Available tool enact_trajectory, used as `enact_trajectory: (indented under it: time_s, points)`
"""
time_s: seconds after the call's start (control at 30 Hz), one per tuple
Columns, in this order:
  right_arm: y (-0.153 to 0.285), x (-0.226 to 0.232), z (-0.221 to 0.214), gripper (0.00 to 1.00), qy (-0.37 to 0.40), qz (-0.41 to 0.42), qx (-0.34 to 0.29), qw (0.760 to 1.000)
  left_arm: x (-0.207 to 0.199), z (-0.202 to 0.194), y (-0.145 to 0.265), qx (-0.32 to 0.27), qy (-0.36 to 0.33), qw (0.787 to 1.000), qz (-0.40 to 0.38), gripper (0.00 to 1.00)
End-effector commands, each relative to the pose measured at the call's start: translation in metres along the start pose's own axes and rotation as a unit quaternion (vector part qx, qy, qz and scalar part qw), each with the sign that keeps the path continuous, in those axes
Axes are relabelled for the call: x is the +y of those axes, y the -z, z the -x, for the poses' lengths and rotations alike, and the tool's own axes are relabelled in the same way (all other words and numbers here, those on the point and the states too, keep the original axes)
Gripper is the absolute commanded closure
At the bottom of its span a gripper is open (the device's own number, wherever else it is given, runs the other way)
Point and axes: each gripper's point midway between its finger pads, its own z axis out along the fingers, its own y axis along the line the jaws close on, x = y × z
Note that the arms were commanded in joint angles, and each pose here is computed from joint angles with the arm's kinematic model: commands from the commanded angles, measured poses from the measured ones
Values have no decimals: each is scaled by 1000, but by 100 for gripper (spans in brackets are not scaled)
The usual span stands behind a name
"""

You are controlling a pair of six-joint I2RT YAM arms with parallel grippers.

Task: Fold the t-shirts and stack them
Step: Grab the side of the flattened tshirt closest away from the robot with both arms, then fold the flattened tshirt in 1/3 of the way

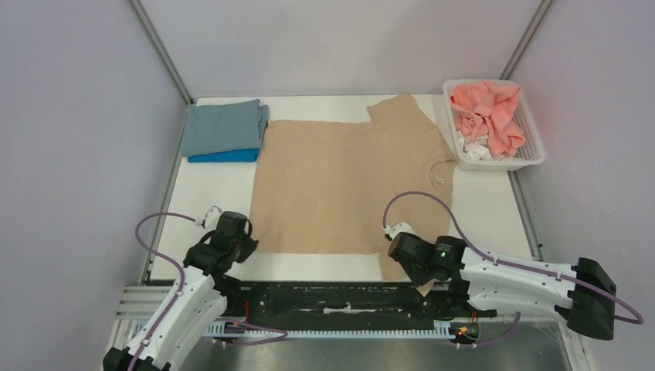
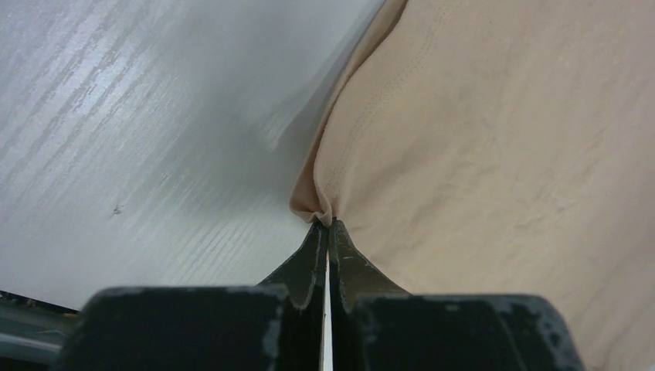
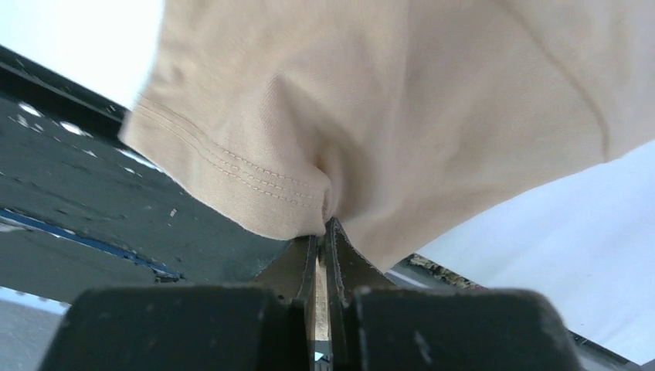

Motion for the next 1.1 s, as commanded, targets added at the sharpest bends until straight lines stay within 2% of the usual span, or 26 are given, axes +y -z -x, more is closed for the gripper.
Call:
enact_trajectory:
  time_s: [0.0, 0.3, 0.4, 0.47, 0.53, 0.6, 0.73, 1.07]
  points:
    - [23, -10, 56, 100, -20, -42, -103, 994, -30, 4, 0, 3, 22, 998, -53, 98]
    - [57, -52, 145, 100, -75, -125, -225, 963, -72, 42, -4, -40, -7, 998, -52, 98]
    - [49, -47, 152, 100, -69, -100, -225, 967, -63, 34, -7, -14, -38, 999, -22, 98]
    - [40, -47, 147, 100, -61, -95, -211, 971, -57, 36, -11, -25, -36, 999, -11, 98]
    - [41, -51, 149, 100, -62, -103, -209, 970, -70, 44, -10, -43, -25, 998, -39, 98]
    - [50, -61, 160, 100, -72, -124, -229, 963, -85, 55, -8, -62, -16, 996, -60, 98]
    - [63, -81, 181, 100, -96, -161, -263, 947, -95, 80, -8, -103, -15, 994, -37, 98]
    - [87, -133, 222, 100, -141, -231, -308, 912, -132, 118, -22, -151, -1, 988, -33, 98]
